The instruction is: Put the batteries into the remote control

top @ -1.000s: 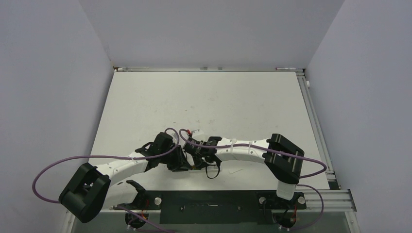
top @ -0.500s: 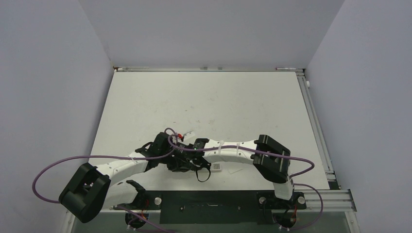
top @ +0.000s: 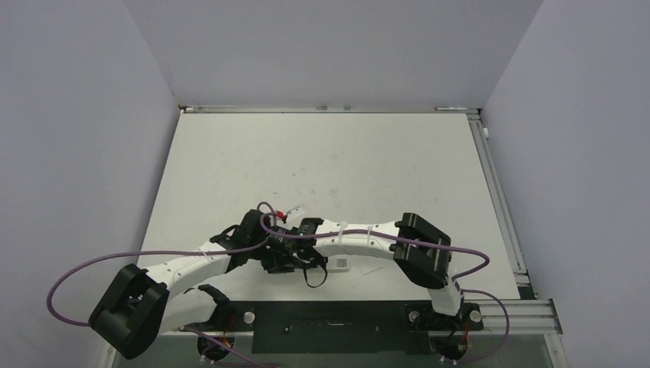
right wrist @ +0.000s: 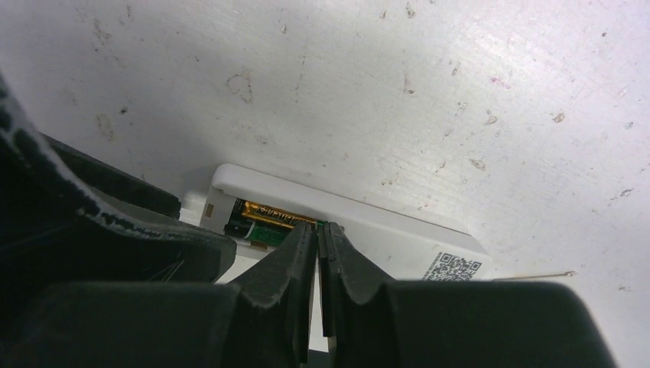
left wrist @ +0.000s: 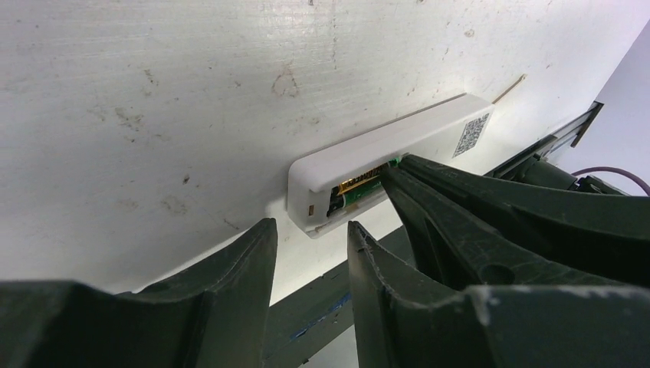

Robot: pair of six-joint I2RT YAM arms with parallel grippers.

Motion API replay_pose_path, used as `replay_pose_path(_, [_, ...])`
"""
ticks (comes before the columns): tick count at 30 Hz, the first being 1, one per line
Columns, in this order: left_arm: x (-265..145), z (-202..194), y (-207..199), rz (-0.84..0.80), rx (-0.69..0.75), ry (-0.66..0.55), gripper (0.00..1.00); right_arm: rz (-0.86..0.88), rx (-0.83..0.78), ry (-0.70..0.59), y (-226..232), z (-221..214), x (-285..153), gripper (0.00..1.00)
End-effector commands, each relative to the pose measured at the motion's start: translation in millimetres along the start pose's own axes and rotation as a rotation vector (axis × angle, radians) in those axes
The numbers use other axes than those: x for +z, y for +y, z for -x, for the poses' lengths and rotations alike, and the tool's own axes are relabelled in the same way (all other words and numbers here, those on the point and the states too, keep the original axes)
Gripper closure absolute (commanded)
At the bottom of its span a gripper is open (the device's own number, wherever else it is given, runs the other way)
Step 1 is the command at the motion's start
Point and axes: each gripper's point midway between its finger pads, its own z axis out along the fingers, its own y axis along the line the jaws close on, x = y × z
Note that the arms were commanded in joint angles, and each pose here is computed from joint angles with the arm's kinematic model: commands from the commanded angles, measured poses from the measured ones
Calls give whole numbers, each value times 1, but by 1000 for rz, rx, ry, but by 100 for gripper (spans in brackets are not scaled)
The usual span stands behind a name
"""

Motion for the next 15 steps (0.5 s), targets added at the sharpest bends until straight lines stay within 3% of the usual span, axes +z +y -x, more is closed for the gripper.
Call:
replay_pose_path(1, [-8,10,-17,-48,64,-39,64,-17,13,-82,-5,22,-18,91])
replay_pose_path(15, [-20,25,-31,-36,83,-89,57,35,143,-191,-55,32,-57,85])
